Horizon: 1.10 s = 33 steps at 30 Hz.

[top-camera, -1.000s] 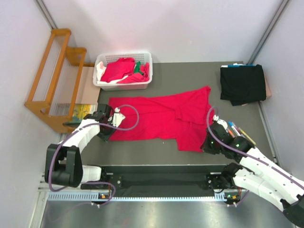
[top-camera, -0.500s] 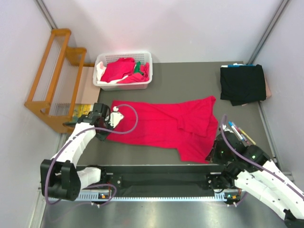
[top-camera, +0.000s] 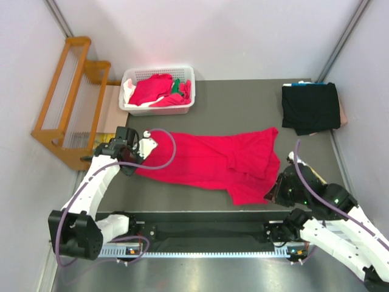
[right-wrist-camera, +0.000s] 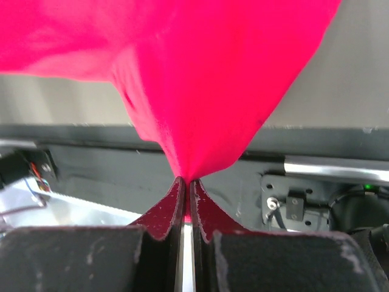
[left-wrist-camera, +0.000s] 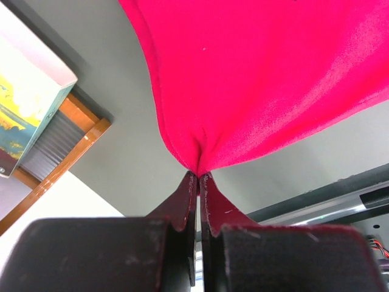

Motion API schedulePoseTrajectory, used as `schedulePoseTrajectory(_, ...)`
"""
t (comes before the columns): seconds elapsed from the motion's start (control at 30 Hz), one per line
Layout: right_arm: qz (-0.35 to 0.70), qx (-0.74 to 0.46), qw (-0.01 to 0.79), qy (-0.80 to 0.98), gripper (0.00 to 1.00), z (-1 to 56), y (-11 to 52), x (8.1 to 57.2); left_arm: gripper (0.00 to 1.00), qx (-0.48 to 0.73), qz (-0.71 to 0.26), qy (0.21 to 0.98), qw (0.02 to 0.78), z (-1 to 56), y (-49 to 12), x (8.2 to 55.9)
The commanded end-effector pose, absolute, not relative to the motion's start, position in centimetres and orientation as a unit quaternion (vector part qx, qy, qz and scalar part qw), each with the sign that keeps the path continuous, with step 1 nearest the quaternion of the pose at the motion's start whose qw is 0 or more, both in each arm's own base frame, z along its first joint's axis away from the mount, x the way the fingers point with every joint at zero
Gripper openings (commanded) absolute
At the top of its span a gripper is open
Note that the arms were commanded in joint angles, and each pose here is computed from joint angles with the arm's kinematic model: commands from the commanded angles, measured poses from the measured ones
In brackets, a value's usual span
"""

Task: Fold and stack the t-shirts
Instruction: Fold the tshirt

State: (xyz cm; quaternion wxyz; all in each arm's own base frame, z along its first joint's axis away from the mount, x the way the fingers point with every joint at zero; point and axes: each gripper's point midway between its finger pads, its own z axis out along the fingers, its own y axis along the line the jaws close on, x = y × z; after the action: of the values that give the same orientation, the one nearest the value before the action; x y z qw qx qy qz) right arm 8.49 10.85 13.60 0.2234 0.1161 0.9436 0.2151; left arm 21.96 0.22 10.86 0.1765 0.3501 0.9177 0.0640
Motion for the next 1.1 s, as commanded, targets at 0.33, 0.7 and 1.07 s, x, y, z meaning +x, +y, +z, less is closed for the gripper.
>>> schedulePoseTrajectory(0.33, 0.202, 0.153, 0.373, 0.893, 0.00, 20.3, 12.5, 17.1, 0.00, 0.312, 0.068, 0.919, 0.232, 11.6, -0.9, 29.5)
schedulePoseTrajectory(0.7, 0.146, 0.177, 0.451, 0.863, 0.00, 22.7, 10.9, 21.5, 0.00, 0.306, 0.072, 0.922, 0.227, 10.3, -1.2, 32.8)
schedulePoseTrajectory(1.07, 0.125, 0.198, 0.439, 0.868, 0.00, 20.4, 9.1, 27.1, 0.00, 0.279, 0.142, 0.922, 0.229, 8.9, 1.3, 33.7)
